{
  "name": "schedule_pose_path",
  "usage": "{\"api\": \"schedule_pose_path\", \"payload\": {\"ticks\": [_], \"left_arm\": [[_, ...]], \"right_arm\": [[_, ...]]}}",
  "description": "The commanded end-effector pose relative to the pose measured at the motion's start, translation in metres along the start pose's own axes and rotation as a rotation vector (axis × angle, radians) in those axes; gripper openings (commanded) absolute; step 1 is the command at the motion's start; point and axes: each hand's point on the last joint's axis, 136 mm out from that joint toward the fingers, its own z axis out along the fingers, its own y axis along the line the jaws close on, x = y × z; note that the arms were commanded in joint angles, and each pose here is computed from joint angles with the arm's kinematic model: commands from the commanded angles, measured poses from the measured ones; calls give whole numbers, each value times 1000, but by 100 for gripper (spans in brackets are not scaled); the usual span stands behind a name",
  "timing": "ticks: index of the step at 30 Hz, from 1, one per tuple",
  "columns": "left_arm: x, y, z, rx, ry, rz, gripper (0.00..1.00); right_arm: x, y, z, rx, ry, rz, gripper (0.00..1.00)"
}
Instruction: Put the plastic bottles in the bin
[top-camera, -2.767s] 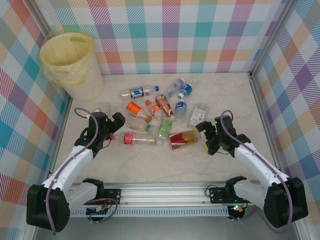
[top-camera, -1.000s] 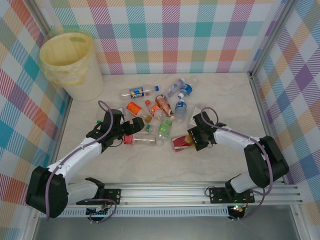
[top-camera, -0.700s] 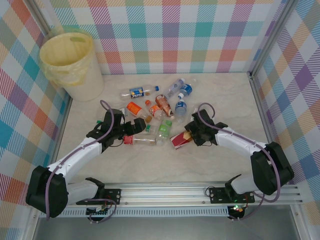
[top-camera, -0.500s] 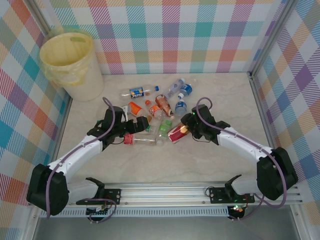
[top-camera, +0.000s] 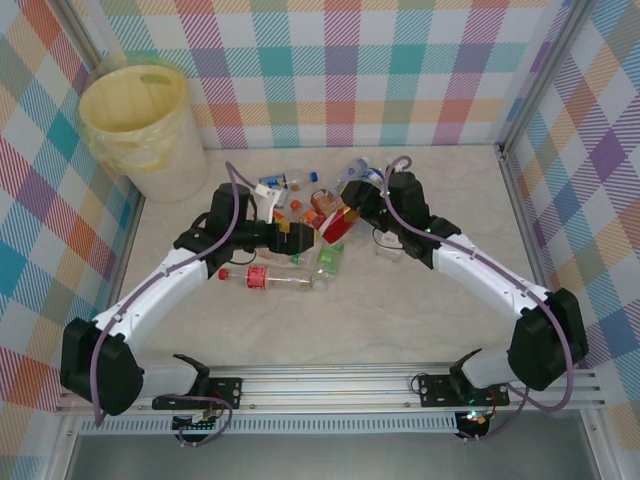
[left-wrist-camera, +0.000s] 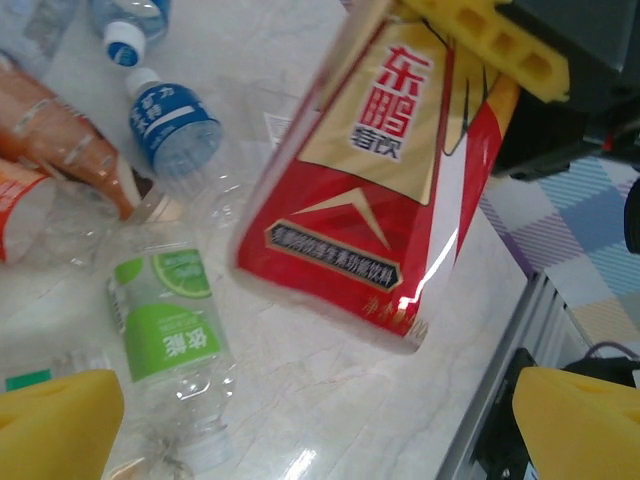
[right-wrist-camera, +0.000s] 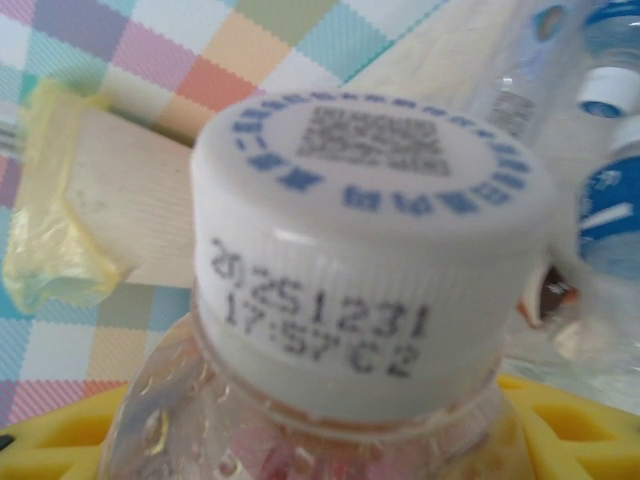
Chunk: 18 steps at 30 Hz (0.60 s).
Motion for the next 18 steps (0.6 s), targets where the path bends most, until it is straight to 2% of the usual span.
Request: {"api": "schedule_pose_path", "payload": {"ticks": [1, 6, 11, 14, 16, 18], "left_arm": [[5, -13, 7, 52, 68, 89, 100], [-9, -20, 17, 100, 59, 151, 100], [-4, -16, 27, 107, 165, 167, 100], [-10, -24, 28, 156, 133, 189, 99], [-15, -25, 28, 157, 102, 198, 92], [-17, -22, 28, 134, 93, 192, 76]], "right_arm": [[2, 37, 4, -127, 46, -72, 51], [11, 63, 5, -215, 101, -126, 51], [21, 84, 5, -306, 158, -158, 52], [25, 90, 5, -321, 188, -168, 52], [26, 89, 7, -312, 199, -165, 52], [26, 89, 7, -305, 202, -156, 52]]}}
